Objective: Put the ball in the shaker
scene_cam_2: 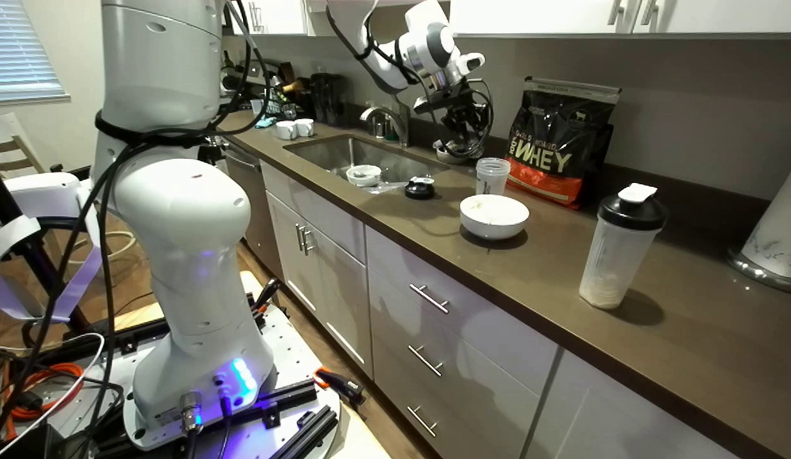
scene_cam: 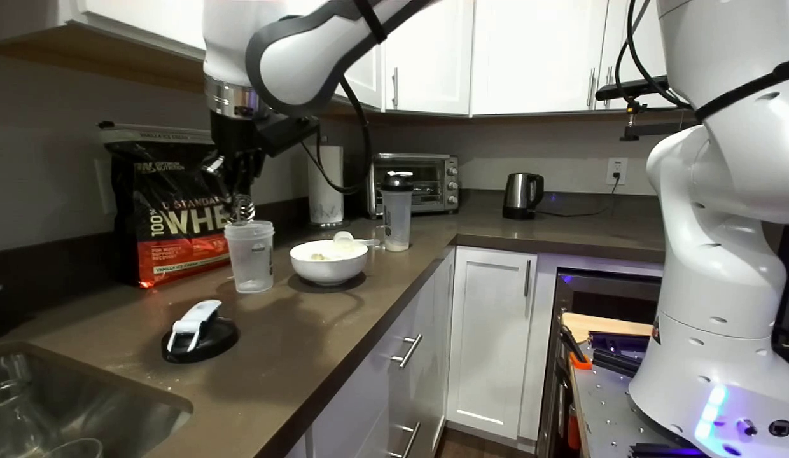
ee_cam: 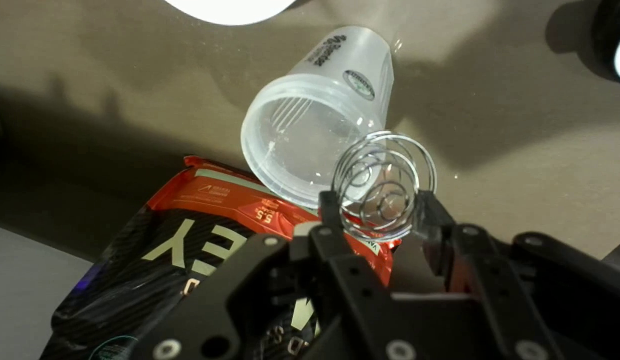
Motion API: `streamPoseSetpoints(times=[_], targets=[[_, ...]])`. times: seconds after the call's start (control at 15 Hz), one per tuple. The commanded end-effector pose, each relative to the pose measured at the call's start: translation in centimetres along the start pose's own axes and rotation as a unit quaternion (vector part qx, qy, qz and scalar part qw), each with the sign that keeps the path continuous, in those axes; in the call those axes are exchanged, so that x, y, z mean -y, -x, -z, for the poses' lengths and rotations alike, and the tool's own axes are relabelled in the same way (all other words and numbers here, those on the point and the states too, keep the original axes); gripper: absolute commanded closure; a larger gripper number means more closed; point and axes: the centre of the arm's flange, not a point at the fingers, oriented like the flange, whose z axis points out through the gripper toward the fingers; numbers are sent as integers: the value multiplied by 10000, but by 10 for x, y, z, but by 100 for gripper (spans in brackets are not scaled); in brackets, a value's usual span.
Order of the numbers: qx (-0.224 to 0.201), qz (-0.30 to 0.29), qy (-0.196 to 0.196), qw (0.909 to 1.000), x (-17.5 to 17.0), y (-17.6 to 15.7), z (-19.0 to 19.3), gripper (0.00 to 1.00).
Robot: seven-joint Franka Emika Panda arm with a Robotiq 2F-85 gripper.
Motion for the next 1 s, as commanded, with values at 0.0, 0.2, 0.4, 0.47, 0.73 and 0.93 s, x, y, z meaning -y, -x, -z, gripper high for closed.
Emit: streamPoseSetpoints(times=[0.0,0.2,0.4,0.47,0.73,0.93], targets=[[-118,-160,76,9998,-9,2,-1,65],[-123,-216,142,9996,-13,1,-5,65],[-118,-306,194,9993,-17,-3,-12,65],[-119,-323,228,9991,-20,-9,-17,65],[-109,-414,296,9986,-29,-18,-28,37],[-102,-441,334,9984,-32,-20,-33,15]])
